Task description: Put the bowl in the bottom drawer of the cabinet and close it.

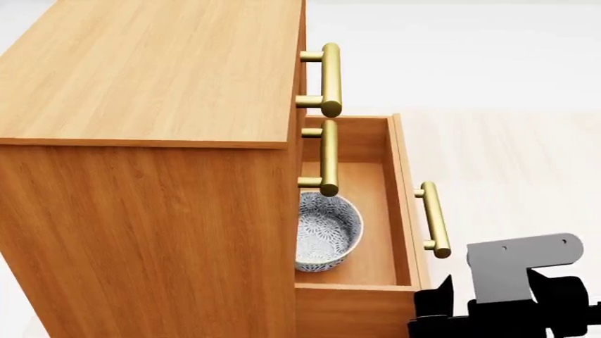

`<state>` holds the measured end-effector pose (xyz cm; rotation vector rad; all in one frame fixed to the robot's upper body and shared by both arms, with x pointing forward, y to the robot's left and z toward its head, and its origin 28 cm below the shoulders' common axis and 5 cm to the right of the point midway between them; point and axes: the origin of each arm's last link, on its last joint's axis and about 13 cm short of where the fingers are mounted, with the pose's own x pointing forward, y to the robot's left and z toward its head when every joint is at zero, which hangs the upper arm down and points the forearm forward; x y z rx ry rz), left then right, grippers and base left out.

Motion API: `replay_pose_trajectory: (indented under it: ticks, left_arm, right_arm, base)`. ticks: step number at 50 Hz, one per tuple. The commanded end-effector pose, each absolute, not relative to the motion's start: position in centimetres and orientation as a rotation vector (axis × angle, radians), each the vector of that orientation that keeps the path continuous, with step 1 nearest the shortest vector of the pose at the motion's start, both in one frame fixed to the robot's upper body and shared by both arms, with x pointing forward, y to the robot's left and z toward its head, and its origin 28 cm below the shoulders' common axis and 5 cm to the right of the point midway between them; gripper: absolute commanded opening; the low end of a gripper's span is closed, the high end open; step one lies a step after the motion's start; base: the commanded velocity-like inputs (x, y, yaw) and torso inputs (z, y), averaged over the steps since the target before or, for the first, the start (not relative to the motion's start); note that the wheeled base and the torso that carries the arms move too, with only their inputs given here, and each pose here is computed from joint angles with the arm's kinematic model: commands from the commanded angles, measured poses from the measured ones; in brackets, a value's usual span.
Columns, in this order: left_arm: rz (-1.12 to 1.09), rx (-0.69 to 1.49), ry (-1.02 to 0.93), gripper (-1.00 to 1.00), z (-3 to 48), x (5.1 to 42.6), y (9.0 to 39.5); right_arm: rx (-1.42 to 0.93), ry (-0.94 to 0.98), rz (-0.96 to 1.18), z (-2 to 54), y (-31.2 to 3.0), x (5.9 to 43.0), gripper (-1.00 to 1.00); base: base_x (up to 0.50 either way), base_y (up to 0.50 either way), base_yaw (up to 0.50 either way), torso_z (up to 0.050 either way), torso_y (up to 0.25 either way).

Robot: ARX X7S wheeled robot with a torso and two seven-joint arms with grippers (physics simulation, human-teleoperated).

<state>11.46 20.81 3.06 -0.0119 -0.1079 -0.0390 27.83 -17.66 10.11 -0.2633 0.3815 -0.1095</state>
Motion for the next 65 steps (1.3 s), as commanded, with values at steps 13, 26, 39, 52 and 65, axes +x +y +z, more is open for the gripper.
replay_pose_trajectory:
  ticks: [13,26,39,52,65]
  left_arm:
    - [-0.039,-0.015,-0.108,1.0,3.0,11.5,20.8]
    - [-0.039,-0.016,-0.109,1.0,2.9,11.5,20.8]
    - [-0.039,-0.017,-0.109,1.0,2.9,11.5,20.9]
    - [-0.039,-0.018,-0.11,1.0,2.9,11.5,20.9]
    - [-0.039,-0.019,-0.11,1.0,2.9,11.5,20.9]
  right_arm:
    - [-0.239,0.383,-0.043,9.8,-16.1,28.2,1.0]
    - [-0.238,0.379,-0.022,9.9,-15.4,28.2,1.0]
    - [-0.239,0.374,0.002,9.9,-14.7,28.3,1.0]
    - [-0.24,0.377,0.015,9.7,-14.3,28.3,1.0]
    - [-0.24,0.385,0.031,9.2,-13.8,28.3,1.0]
  base:
    - [0.0,0.0,0.0,0.0,0.0]
    - [0.0,0.0,0.0,0.0,0.0]
    - [0.0,0.0,0.0,0.0,0.0]
    - [0.0,0.0,0.0,0.0,0.0]
    - [0.0,0.0,0.0,0.0,0.0]
